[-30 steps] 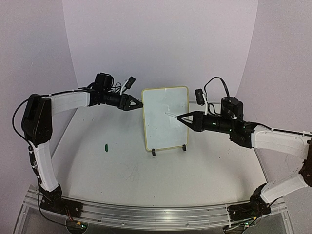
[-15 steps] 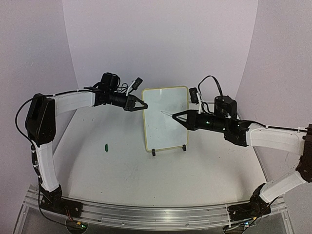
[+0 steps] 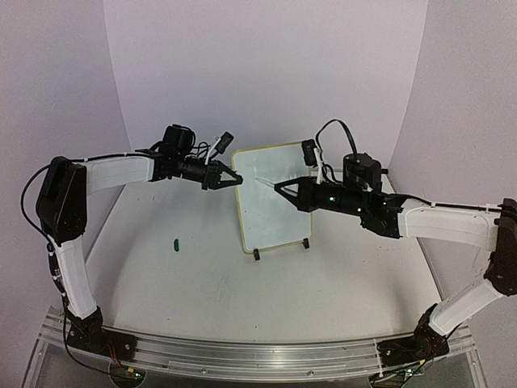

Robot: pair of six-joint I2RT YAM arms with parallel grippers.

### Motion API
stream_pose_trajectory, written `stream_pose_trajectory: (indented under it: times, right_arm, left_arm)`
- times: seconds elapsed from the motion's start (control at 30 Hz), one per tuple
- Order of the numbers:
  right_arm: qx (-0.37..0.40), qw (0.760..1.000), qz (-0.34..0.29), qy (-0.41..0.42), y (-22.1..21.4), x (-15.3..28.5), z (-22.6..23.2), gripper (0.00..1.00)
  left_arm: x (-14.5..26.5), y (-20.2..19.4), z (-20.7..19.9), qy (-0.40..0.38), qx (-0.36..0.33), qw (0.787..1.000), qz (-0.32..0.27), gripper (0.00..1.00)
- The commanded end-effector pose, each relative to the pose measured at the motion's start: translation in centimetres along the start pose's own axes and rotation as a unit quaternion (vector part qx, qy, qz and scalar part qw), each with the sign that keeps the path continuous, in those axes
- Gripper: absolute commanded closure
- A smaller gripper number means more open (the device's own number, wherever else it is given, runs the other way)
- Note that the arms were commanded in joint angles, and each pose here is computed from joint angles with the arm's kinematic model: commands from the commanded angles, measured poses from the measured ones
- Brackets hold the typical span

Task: Write a sentence on the whiteboard
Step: Hold the whiteboard at the center of the board, then pick up the sentence from the whiteboard.

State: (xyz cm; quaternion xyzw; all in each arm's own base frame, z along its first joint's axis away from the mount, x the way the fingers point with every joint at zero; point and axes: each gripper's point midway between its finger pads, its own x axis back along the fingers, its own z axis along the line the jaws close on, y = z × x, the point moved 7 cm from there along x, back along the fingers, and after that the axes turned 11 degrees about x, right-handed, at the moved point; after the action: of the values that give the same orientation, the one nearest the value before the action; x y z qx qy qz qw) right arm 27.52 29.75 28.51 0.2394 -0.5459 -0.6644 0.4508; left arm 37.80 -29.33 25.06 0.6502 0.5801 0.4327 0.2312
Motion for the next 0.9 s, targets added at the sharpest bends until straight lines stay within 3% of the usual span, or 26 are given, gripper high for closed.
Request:
stream_pose_trajectory:
  times: [0.0, 0.4, 0.87]
  right_arm:
    - [0.026, 0.999, -0.045, -0.015, 2.2, -1.0, 0.6, 1.0]
    - [0.008, 0.997, -0.06, -0.048, 2.8, -3.8, -0.8, 1.0]
    - [0.021, 0.997, -0.074, -0.03, 3.5, -5.9, -1.0, 1.0]
  left_arm:
    - [0.3, -1.7, -0.9, 0.002, 0.003, 1.0, 0.017, 1.0]
    - [0.0, -1.6, -1.0, 0.012, 0.002, 1.0, 0.019, 1.0]
    - [-0.3, -1.3, -0.8, 0.016, 0.01, 0.999, 0.026, 1.0]
